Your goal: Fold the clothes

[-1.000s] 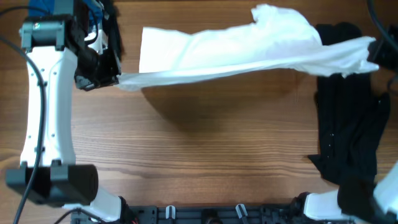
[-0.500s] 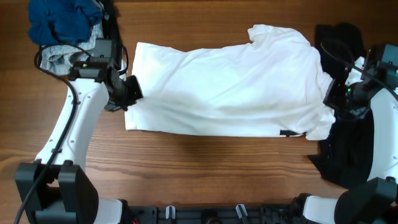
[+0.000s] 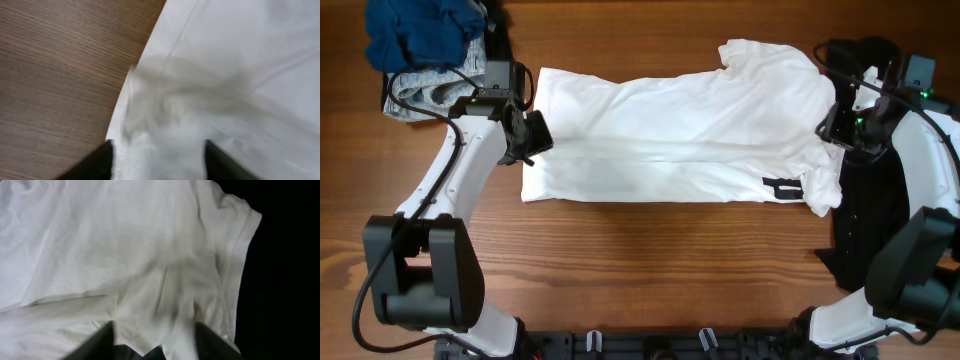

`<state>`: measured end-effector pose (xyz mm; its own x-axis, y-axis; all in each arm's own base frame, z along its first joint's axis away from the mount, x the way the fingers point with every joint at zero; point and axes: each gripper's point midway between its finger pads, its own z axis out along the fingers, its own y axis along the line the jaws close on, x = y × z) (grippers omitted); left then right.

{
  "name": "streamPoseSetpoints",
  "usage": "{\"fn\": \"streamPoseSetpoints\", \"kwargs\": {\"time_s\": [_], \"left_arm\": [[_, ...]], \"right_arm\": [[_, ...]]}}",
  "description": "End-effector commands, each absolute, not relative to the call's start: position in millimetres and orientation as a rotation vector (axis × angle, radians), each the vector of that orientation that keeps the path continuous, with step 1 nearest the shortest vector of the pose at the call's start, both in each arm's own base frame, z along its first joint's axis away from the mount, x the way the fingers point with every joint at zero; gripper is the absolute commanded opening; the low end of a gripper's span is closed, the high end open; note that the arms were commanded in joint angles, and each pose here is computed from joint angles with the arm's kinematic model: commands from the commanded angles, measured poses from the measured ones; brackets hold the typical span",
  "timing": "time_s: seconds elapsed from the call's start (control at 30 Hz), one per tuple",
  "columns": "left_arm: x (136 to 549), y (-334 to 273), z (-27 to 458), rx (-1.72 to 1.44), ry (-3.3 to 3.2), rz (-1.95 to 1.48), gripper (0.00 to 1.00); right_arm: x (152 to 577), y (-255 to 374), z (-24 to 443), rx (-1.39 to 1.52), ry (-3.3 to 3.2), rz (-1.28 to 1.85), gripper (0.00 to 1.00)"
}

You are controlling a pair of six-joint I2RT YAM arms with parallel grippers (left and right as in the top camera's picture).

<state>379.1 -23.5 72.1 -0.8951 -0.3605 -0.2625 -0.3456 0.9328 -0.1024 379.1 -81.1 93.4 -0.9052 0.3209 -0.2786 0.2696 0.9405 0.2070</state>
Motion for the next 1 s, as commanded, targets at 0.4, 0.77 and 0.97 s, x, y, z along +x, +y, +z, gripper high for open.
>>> {"fn": "streamPoseSetpoints", "kwargs": {"time_s": [0.4, 0.77, 0.97], "left_arm": [[515.4, -43.2, 154.6, -0.069, 2.416, -0.162, 1.00], [565.8, -42.5, 29.0, 0.038, 2.443, -0.076, 1.00], [564.6, -38.5, -12.8, 0.028, 2.490, -0.046, 0.98]], "right_arm": [[438.0, -20.1, 241.8, 0.044, 2.536, 0.428, 1.00], [424.2, -14.7, 231.2, 0.025, 2.610, 0.429, 1.00], [427.9, -15.4, 233.1, 0.023, 2.593, 0.423, 1.00]]}}
